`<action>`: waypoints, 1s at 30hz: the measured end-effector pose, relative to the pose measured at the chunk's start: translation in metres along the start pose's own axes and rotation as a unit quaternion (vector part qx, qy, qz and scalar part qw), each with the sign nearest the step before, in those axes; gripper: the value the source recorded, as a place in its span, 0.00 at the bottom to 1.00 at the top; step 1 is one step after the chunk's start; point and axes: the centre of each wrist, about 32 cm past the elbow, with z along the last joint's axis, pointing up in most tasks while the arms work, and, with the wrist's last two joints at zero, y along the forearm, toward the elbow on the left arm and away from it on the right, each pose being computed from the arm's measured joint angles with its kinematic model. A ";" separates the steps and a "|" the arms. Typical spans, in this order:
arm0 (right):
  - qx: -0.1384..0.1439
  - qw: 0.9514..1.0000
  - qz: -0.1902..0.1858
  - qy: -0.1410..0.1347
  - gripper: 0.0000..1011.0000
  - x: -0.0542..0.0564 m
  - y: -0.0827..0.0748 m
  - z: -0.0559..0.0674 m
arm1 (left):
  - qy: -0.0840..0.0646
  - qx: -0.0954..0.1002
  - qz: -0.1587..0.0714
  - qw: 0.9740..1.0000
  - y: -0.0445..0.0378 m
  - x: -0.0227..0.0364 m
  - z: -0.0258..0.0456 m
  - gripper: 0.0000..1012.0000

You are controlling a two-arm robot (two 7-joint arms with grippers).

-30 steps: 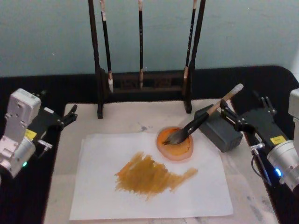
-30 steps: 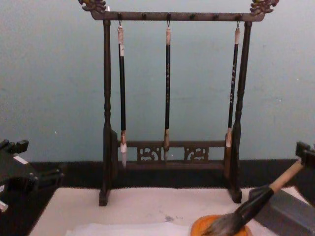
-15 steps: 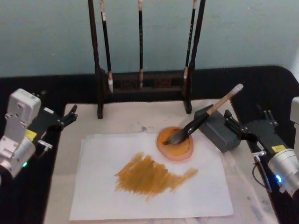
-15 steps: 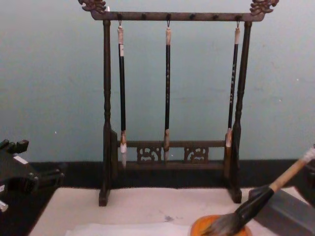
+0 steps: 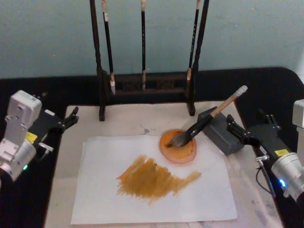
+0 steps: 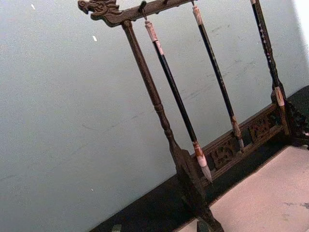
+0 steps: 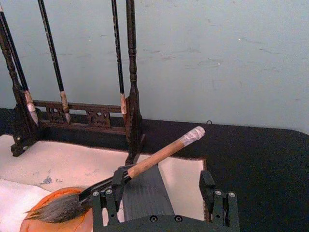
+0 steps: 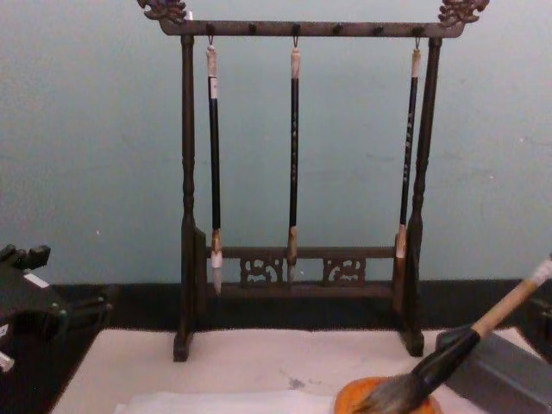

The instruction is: Pick up the brush from the inkstone, write on the paper, then place the brush back to its original position.

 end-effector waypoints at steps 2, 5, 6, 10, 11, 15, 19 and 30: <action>0.000 1.000 0.000 0.000 0.99 0.000 0.000 0.000 | 0.000 0.000 0.000 1.000 0.0000 0.0000 0.0000 1.00; 0.001 1.000 0.000 0.000 0.99 0.000 0.000 0.000 | 0.000 0.000 0.000 1.000 0.0000 0.0000 0.0000 1.00; 0.001 1.000 0.000 0.000 0.99 0.000 0.000 0.000 | 0.000 0.000 0.000 1.000 0.0000 0.0000 0.0000 1.00; 0.001 1.000 -0.001 0.001 0.99 0.000 0.000 0.001 | 0.000 0.000 0.000 1.000 0.0000 0.0000 0.0000 1.00; 0.001 1.000 -0.001 0.001 0.99 0.000 0.000 0.001 | 0.000 0.000 0.000 1.000 0.0000 0.0000 0.0000 1.00; 0.001 1.000 -0.001 0.001 0.99 0.000 0.000 0.001 | 0.000 0.000 0.000 1.000 0.0000 0.0000 0.0000 1.00; 0.002 1.000 -0.001 0.001 0.99 0.000 0.000 0.001 | 0.000 0.000 0.000 1.000 0.0000 0.0000 0.0000 1.00; 0.002 1.000 -0.001 0.001 0.99 0.000 0.000 0.001 | 0.000 0.000 0.000 1.000 0.0000 0.0000 0.0000 1.00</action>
